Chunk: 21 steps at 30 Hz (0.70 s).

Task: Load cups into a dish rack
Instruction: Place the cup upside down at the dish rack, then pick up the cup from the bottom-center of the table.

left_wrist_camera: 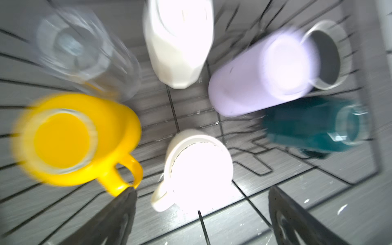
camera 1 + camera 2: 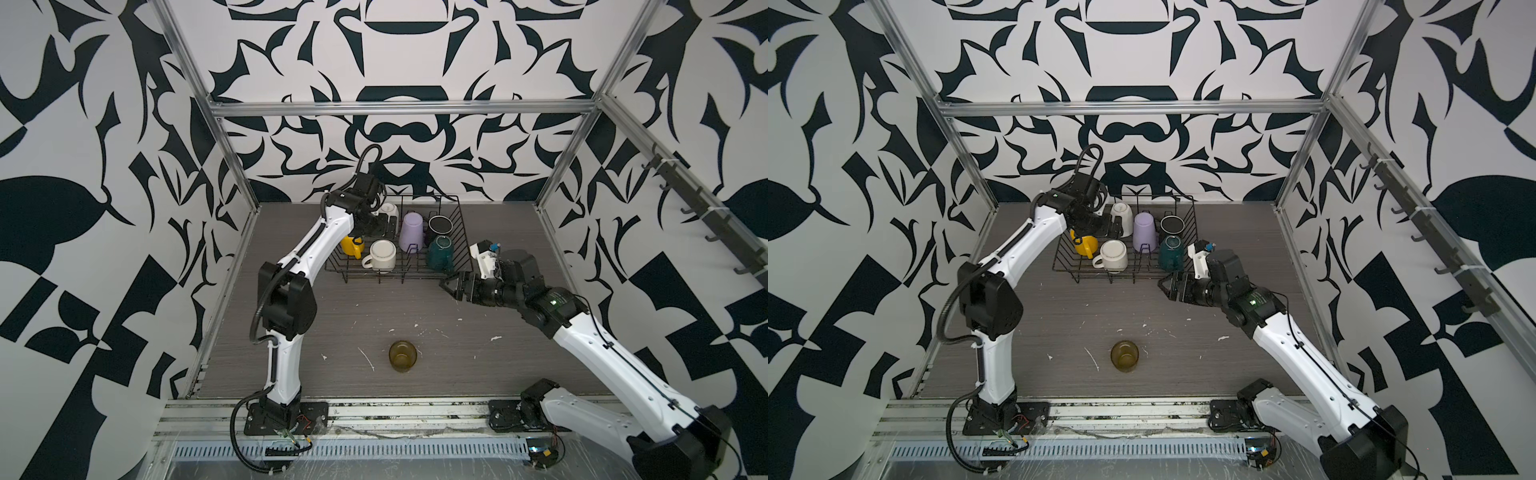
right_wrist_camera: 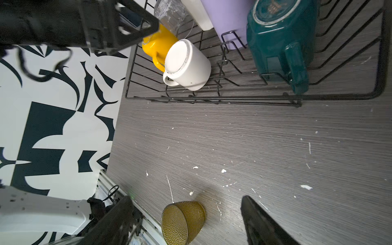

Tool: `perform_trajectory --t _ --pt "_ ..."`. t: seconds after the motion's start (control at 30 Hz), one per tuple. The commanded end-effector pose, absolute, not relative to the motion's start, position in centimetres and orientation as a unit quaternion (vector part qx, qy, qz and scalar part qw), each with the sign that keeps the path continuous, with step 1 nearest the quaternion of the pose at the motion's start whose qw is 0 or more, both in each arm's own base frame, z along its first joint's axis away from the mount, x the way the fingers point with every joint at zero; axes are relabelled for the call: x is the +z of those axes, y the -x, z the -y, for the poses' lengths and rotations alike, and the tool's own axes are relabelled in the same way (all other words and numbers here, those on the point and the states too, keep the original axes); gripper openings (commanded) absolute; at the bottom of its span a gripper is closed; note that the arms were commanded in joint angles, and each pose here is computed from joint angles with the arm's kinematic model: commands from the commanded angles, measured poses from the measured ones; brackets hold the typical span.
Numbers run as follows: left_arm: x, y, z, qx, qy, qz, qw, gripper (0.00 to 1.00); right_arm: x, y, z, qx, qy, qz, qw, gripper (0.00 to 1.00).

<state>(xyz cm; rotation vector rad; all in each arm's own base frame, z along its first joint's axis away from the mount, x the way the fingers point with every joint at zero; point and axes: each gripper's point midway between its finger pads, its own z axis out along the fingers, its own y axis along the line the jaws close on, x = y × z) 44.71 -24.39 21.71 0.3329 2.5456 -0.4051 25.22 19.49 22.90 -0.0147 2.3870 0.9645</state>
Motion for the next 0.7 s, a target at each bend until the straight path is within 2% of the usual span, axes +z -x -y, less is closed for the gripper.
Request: perform_trajectory --t 0.0,0.17,0.27,0.33,0.53,0.67 --pt "25.9 -44.9 23.3 -0.153 -0.116 -0.917 0.35 0.99 23.6 -25.3 -19.1 0.328 0.032 -0.898 0.291 0.79" --pt "31.6 -44.2 21.1 -0.166 -0.086 -0.854 0.486 0.99 22.1 -23.8 -21.1 0.279 0.083 -0.916 0.275 0.77" --pt "33.2 -43.1 20.1 -0.193 -0.079 -0.817 0.537 0.99 21.1 -22.3 -23.1 0.241 0.129 -0.926 0.261 0.75" --pt "33.8 -42.3 19.6 -0.206 -0.08 -0.808 0.547 0.99 20.2 -21.0 -24.3 0.231 0.15 -0.93 0.243 0.73" --pt "34.1 -40.6 16.4 -0.16 -0.047 -0.813 0.559 0.99 17.2 -17.6 -25.5 0.182 0.191 -0.943 0.201 0.69" --pt "33.6 -39.6 15.5 -0.16 -0.034 -0.812 0.56 0.99 14.9 -16.3 -26.0 0.168 0.196 -0.95 0.177 0.66"
